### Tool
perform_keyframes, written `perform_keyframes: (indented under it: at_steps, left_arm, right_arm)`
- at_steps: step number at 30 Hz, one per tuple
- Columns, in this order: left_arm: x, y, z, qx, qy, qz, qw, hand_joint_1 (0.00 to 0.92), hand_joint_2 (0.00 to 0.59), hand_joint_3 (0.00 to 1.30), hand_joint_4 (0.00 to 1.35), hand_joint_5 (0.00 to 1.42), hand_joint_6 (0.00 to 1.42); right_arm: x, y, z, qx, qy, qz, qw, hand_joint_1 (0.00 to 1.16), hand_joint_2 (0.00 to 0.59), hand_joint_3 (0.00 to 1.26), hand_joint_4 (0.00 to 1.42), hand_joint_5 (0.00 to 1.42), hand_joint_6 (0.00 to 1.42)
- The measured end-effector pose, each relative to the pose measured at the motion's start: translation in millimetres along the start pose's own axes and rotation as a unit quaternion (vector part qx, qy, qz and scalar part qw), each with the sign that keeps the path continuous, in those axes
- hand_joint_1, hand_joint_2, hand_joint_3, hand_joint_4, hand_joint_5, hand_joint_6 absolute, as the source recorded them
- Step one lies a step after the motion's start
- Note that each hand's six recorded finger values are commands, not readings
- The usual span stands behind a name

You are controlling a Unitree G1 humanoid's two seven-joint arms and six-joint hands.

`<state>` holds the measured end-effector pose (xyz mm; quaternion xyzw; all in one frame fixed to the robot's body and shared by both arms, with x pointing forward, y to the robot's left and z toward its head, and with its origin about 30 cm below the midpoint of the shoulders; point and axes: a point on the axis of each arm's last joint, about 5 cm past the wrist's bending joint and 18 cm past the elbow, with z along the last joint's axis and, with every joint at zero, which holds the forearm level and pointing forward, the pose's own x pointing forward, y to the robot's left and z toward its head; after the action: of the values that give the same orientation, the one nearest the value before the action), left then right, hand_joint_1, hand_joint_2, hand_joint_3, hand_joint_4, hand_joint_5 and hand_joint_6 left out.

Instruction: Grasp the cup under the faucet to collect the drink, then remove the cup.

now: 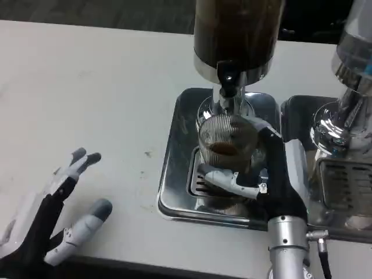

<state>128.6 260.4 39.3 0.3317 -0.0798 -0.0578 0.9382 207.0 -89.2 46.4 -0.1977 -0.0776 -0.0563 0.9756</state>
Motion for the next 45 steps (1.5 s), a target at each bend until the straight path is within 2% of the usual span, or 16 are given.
perform_keyframes:
  at_steps: [2, 6, 11, 19, 23, 25, 28, 29, 32, 36, 39, 42, 45]
  left_arm:
    - [0.5, -0.6, 0.3, -0.001, -0.001, -0.001, 1.0000, 0.000, 0.150, 0.17, 0.00, 0.11, 0.00]
    - [2.8, -2.9, 1.4, -0.003, -0.006, -0.008, 0.9999, 0.000, 0.150, 0.17, 0.00, 0.11, 0.00]
    - [4.3, -4.6, 2.2, -0.004, -0.010, -0.013, 0.9999, 0.000, 0.150, 0.17, 0.00, 0.11, 0.00]
    - [3.8, -3.4, 2.5, -0.002, -0.016, -0.021, 0.9997, 0.000, 0.150, 0.16, 0.00, 0.11, 0.00]
    - [3.7, 3.3, 6.5, 0.030, -0.034, -0.041, 0.9981, 0.000, 0.146, 0.08, 0.00, 0.05, 0.00]
    - [4.6, 8.9, 10.2, 0.058, -0.048, -0.056, 0.9956, 0.000, 0.146, 0.02, 0.00, 0.00, 0.00]
    - [4.5, 20.5, 18.9, 0.126, -0.063, -0.082, 0.9866, 0.000, 0.134, 0.00, 0.00, 0.00, 0.00]
    - [2.5, 26.2, 23.0, 0.158, -0.065, -0.090, 0.9812, 0.000, 0.132, 0.00, 0.00, 0.00, 0.00]
    - [-2.8, 33.0, 29.6, 0.204, -0.052, -0.097, 0.9728, 0.000, 0.131, 0.00, 0.00, 0.00, 0.00]
    - [-11.4, 42.1, 34.3, 0.242, -0.030, -0.114, 0.9630, 0.000, 0.131, 0.00, 0.00, 0.00, 0.00]
    - [-19.4, 45.8, 38.2, 0.266, -0.020, -0.140, 0.9535, 0.000, 0.131, 0.00, 0.00, 0.00, 0.00]
    - [-31.3, 45.5, 41.9, 0.273, -0.012, -0.156, 0.9492, 0.000, 0.131, 0.00, 0.00, 0.00, 0.00]
    - [-39.7, 44.0, 43.5, 0.277, -0.005, -0.168, 0.9459, 0.000, 0.131, 0.00, 0.00, 0.00, 0.00]
  right_arm:
    - [-2.1, -0.3, -1.3, -0.003, 0.004, 0.001, 1.0000, 1.08, 0.100, 0.77, 0.80, 0.90, 1.24]
    - [-4.0, -2.8, 0.1, -0.003, -0.001, -0.005, 1.0000, 1.08, 0.099, 0.77, 0.81, 0.91, 1.24]
    - [-11.5, -5.8, -0.7, -0.003, 0.007, -0.013, 0.9999, 1.07, 0.099, 0.79, 0.85, 0.92, 1.26]
    - [-25.2, -14.6, 4.4, -0.001, 0.001, -0.029, 0.9996, 1.07, 0.099, 0.80, 0.85, 0.93, 1.28]
    - [-32.2, -18.7, 6.6, 0.001, 0.003, -0.028, 0.9996, 1.06, 0.098, 0.80, 0.86, 0.93, 1.30]
    - [-34.0, -21.2, 9.3, 0.003, -0.003, -0.028, 0.9996, 1.06, 0.098, 0.80, 0.86, 0.93, 1.30]
    - [-34.9, -24.9, 14.0, 0.007, -0.012, -0.028, 0.9995, 1.05, 0.104, 0.81, 0.86, 0.93, 1.31]
    - [-36.9, -27.4, 16.1, 0.007, -0.017, -0.028, 0.9995, 1.04, 0.107, 0.81, 0.86, 0.93, 1.32]
    - [-41.7, -31.9, 16.8, 0.004, -0.018, -0.024, 0.9995, 1.03, 0.110, 0.81, 0.86, 0.95, 1.32]
    - [-47.8, -35.7, 17.0, 0.001, -0.015, -0.010, 0.9998, 1.02, 0.110, 0.81, 0.88, 0.95, 1.34]
    - [-48.6, -39.3, 20.8, 0.000, -0.026, -0.001, 0.9997, 1.02, 0.110, 0.81, 0.89, 0.96, 1.34]
    - [-51.7, -44.7, 25.7, -0.001, -0.039, 0.005, 0.9992, 1.01, 0.110, 0.82, 0.89, 0.97, 1.36]
    - [-54.8, -48.0, 27.8, -0.002, -0.042, 0.012, 0.9991, 1.01, 0.110, 0.82, 0.90, 0.97, 1.36]
